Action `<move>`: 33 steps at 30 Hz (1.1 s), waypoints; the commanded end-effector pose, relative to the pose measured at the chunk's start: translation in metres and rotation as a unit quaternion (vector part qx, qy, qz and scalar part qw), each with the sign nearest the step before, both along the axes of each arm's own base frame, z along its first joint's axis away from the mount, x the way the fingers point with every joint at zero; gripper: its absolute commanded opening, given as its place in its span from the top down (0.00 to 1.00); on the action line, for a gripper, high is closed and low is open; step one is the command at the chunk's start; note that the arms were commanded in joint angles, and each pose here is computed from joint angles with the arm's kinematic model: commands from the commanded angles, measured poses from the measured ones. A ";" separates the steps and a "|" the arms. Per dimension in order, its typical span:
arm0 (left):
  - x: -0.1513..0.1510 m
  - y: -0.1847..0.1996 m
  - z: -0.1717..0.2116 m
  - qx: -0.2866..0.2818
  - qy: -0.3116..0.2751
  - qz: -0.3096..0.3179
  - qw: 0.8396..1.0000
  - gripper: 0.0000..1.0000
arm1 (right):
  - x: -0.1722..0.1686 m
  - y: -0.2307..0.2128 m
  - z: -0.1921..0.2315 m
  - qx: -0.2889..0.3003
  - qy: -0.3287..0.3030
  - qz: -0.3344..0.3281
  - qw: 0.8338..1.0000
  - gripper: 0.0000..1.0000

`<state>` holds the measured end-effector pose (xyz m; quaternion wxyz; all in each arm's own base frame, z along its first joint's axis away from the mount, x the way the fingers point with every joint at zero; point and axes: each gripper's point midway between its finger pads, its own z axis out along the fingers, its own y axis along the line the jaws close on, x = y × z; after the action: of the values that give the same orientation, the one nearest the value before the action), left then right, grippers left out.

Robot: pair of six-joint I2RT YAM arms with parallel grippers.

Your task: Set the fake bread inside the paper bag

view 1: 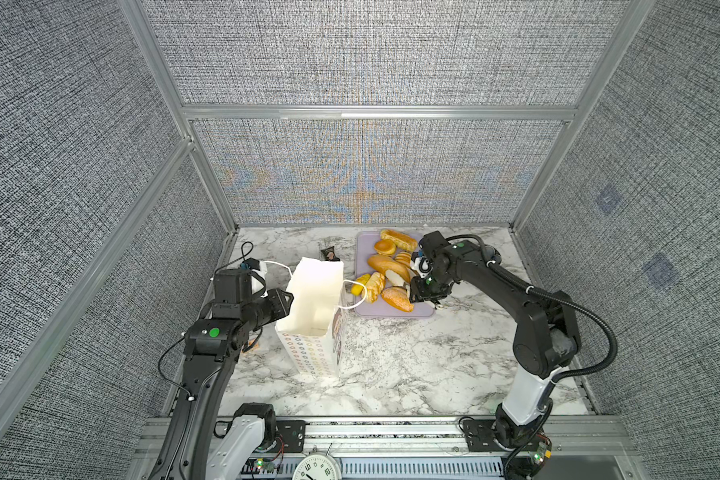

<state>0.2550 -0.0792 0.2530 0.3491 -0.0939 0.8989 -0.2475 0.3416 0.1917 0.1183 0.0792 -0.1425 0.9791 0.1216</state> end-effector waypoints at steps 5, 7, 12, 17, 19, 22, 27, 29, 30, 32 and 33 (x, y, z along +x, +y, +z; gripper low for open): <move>0.002 0.004 0.011 -0.001 -0.022 0.015 1.000 0.76 | -0.002 0.001 0.012 0.011 -0.017 0.003 1.000 0.55; 0.002 0.004 0.011 -0.001 -0.023 0.017 1.000 0.78 | -0.003 0.000 0.014 0.012 -0.018 0.002 1.000 0.56; 0.001 0.006 0.013 -0.002 -0.027 0.023 0.999 0.81 | -0.005 -0.001 0.020 0.015 -0.025 0.000 1.000 0.61; 0.002 0.006 0.013 -0.004 -0.026 0.026 0.999 0.85 | -0.008 -0.002 0.027 0.019 -0.032 -0.005 0.999 0.63; 0.002 0.006 0.014 -0.005 -0.027 0.026 0.999 0.86 | -0.010 -0.003 0.032 0.021 -0.036 -0.006 0.999 0.63; 0.003 0.007 0.016 -0.006 -0.032 0.028 0.999 0.88 | -0.012 -0.005 0.041 0.024 -0.046 -0.010 0.999 0.64; 0.004 0.009 0.024 0.001 -0.043 0.030 0.999 0.92 | -0.017 -0.008 0.061 0.033 -0.066 -0.015 0.997 0.65; 0.005 0.009 0.026 0.004 -0.044 0.029 0.999 0.94 | -0.019 -0.009 0.070 0.037 -0.075 -0.016 0.996 0.66; 0.005 0.010 0.026 0.008 -0.044 0.029 0.999 0.95 | -0.021 -0.010 0.076 0.041 -0.080 -0.017 0.996 0.66; 0.006 0.011 0.028 0.013 -0.043 0.029 0.999 0.97 | -0.023 -0.011 0.084 0.047 -0.089 -0.018 0.995 0.66; 0.007 0.012 0.029 0.017 -0.045 0.030 0.998 0.98 | -0.025 -0.010 0.089 0.050 -0.092 -0.017 0.994 0.66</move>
<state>0.2590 -0.0707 0.2763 0.3857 -0.1094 0.8852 -0.2359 0.3180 0.1801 0.1956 0.1663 -0.1344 0.9656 0.1479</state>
